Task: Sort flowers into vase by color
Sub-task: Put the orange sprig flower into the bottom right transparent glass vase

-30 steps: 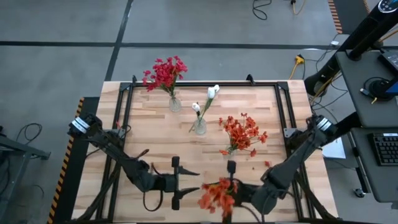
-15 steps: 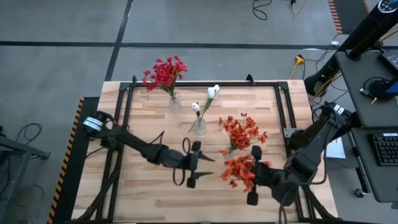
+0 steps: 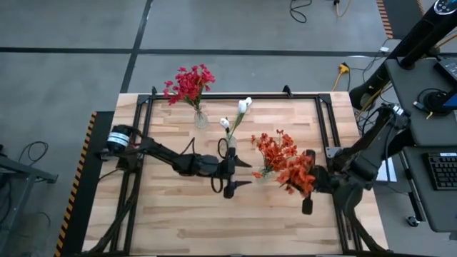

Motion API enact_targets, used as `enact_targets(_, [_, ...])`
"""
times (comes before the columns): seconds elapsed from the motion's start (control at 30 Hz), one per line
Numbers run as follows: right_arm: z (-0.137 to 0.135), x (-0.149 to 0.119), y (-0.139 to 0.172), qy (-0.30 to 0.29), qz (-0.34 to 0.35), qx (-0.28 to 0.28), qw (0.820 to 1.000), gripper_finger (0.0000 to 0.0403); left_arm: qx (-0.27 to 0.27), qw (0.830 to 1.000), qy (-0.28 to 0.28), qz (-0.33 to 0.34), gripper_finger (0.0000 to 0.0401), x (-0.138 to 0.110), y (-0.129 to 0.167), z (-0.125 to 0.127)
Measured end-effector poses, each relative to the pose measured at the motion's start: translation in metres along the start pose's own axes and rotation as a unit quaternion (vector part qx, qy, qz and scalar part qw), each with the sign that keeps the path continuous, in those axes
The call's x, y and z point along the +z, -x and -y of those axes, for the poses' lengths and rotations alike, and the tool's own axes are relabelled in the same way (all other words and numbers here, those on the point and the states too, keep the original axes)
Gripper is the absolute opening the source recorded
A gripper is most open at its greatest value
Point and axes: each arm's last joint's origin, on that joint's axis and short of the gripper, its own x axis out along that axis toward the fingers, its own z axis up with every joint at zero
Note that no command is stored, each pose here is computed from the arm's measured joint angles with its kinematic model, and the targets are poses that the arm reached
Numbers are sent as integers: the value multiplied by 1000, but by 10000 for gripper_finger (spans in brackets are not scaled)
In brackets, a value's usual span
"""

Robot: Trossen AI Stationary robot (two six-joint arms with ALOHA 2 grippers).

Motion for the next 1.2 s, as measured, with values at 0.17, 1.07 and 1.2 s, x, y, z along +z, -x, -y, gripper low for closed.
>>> enact_targets(0.17, [7,1,5,-19,32,17,999,22,82,996,11,14,313,-16,-8,-3])
enact_targets(1.07, [-3,-5,2,11,11,58,998,22,87,995,48,28,333,-77,-64,3])
enact_targets(1.2, [-3,-5,1,12,9,57,998,22,86,995,31,36,333,-74,-69,4])
